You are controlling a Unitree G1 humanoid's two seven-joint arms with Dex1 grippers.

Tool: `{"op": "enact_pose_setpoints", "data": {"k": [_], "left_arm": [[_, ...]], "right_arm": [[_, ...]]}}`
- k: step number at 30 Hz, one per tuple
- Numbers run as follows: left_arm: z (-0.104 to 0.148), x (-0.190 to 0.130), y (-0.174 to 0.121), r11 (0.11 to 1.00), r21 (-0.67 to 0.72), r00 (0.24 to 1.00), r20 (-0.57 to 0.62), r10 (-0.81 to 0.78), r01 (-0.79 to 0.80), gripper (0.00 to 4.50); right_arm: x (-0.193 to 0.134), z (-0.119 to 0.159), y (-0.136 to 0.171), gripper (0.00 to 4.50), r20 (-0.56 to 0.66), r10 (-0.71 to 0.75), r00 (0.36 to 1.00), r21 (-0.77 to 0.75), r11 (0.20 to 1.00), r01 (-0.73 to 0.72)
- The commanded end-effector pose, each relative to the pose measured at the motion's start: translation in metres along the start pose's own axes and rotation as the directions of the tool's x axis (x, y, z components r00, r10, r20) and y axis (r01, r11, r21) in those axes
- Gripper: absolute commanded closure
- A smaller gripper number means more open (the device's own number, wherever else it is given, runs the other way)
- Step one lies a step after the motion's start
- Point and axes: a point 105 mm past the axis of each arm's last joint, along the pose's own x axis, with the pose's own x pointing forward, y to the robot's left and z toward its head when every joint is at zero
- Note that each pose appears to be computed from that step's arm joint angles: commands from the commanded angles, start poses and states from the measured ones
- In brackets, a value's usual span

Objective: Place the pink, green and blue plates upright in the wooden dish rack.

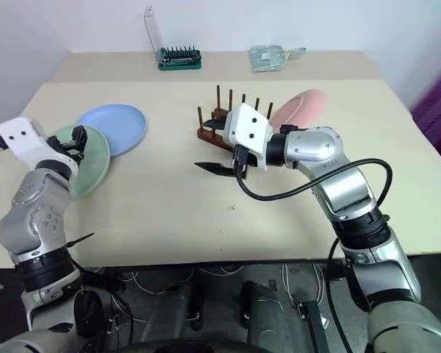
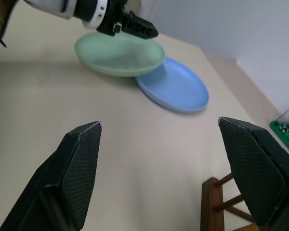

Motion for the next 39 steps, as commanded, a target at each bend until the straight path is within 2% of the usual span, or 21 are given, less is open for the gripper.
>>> {"op": "enact_pose_setpoints", "data": {"k": [1,3,7,9,12,14,16,19,21,26,30,33,39], "left_arm": [[0.010,-0.005,-0.018,0.992,0.056,0.993,0.039,-0.113,0.111,1.09],[0.003,-0.012,-0.035,0.969,0.105,0.974,0.013,-0.224,0.222,1.09],[-0.012,-0.034,-0.062,0.866,0.217,0.893,-0.070,-0.446,0.450,1.09],[-0.024,-0.048,-0.066,0.793,0.287,0.842,-0.137,-0.521,0.537,1.09],[-0.035,-0.058,-0.056,0.769,0.274,0.816,-0.201,-0.542,0.578,1.09],[-0.033,-0.062,-0.044,0.778,0.265,0.822,-0.200,-0.533,0.569,1.04],[-0.027,-0.064,-0.034,0.798,0.252,0.836,-0.178,-0.518,0.548,1.04],[-0.018,-0.066,-0.013,0.842,0.219,0.870,-0.140,-0.472,0.493,1.04],[-0.014,-0.067,-0.001,0.867,0.208,0.891,-0.120,-0.437,0.453,1.04],[-0.003,-0.070,0.036,0.931,0.171,0.946,-0.064,-0.316,0.323,1.04],[-0.008,-0.076,0.058,0.961,0.132,0.969,-0.064,-0.237,0.244,1.04],[-0.016,-0.078,0.066,0.974,0.107,0.978,-0.072,-0.194,0.201,1.04],[-0.028,-0.082,0.077,0.989,0.064,0.988,-0.077,-0.130,0.135,1.04]], "right_arm": [[-0.005,-0.024,0.011,0.53,-0.125,0.027,0.992,0.004,1.000,-0.027],[0.000,-0.042,0.029,0.53,-0.175,0.056,0.983,0.061,0.997,-0.046],[0.016,-0.049,0.041,0.53,-0.170,0.021,0.985,0.182,0.983,0.011],[0.021,-0.053,0.041,0.53,-0.185,-0.015,0.983,0.233,0.971,0.059],[0.027,-0.064,0.039,0.53,-0.220,-0.068,0.973,0.308,0.942,0.135],[0.028,-0.079,0.033,1.08,-0.273,-0.117,0.955,0.351,0.912,0.212],[0.026,-0.092,0.028,1.89,-0.323,-0.155,0.933,0.386,0.879,0.280],[0.023,-0.113,0.019,3.49,-0.405,-0.213,0.889,0.460,0.793,0.400],[0.023,-0.119,0.017,4.45,-0.426,-0.224,0.877,0.478,0.767,0.429],[0.014,-0.141,0.004,4.45,-0.521,-0.299,0.800,0.432,0.716,0.549],[-0.004,-0.159,-0.018,4.45,-0.594,-0.408,0.693,0.343,0.651,0.678],[-0.013,-0.165,-0.029,4.45,-0.612,-0.460,0.644,0.295,0.622,0.725],[-0.022,-0.171,-0.037,4.45,-0.625,-0.488,0.610,0.255,0.611,0.750]]}}
